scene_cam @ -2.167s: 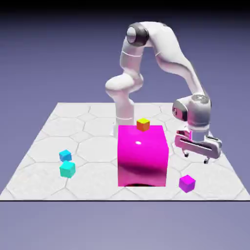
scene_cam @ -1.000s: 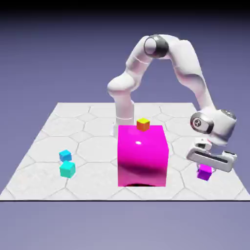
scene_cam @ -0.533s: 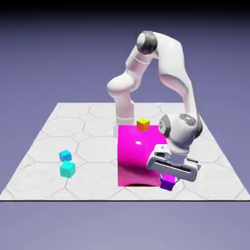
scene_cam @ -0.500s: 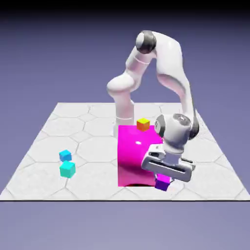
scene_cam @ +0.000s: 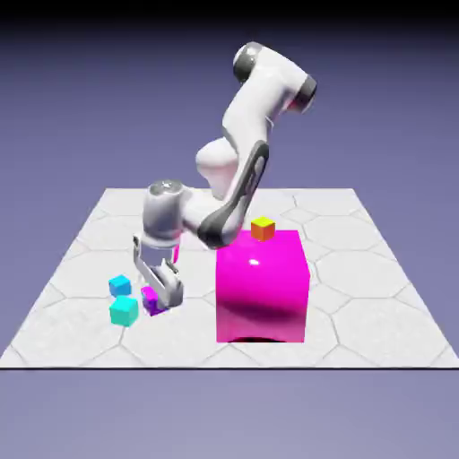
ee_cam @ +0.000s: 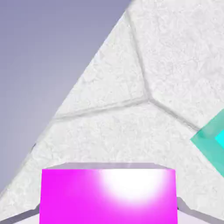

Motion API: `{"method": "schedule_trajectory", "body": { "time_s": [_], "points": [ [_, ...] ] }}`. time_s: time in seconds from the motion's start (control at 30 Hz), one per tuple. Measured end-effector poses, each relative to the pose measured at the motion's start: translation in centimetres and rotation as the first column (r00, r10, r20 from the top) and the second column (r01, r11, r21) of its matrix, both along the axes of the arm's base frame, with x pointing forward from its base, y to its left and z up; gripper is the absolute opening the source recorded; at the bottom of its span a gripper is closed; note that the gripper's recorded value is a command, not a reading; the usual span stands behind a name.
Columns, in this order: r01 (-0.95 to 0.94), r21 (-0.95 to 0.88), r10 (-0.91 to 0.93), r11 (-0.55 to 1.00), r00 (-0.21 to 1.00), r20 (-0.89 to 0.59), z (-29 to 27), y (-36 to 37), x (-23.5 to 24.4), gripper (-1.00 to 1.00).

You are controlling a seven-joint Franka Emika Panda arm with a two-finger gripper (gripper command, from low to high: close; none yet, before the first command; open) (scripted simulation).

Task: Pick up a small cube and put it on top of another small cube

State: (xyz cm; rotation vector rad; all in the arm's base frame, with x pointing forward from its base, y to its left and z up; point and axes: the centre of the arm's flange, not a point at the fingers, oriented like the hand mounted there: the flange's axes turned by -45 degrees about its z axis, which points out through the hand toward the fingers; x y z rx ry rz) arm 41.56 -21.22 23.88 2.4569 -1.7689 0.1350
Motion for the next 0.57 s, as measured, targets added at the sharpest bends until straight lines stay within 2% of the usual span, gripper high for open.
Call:
{"method": "schedule_trajectory", "body": {
  "time_s": [0.1,0.17,0.47,0.5,0.57],
  "points": [
    [0.211,-0.022,-0.209,0.977,0.977,0.047,1.1,-4.1,-4.5,-1.0],
    [0.212,-0.024,-0.211,0.977,0.976,0.049,1.1,-4.1,-4.5,-1.0],
    [0.212,-0.024,-0.21,0.977,0.976,0.048,-5.5,-5.0,-4.4,-1.0],
    [0.212,-0.023,-0.211,0.977,0.976,0.047,-5.8,-5.0,-4.5,1.0],
    [0.212,-0.023,-0.211,0.977,0.976,0.047,-5.8,-5.0,-4.5,1.0]
  ]
}}
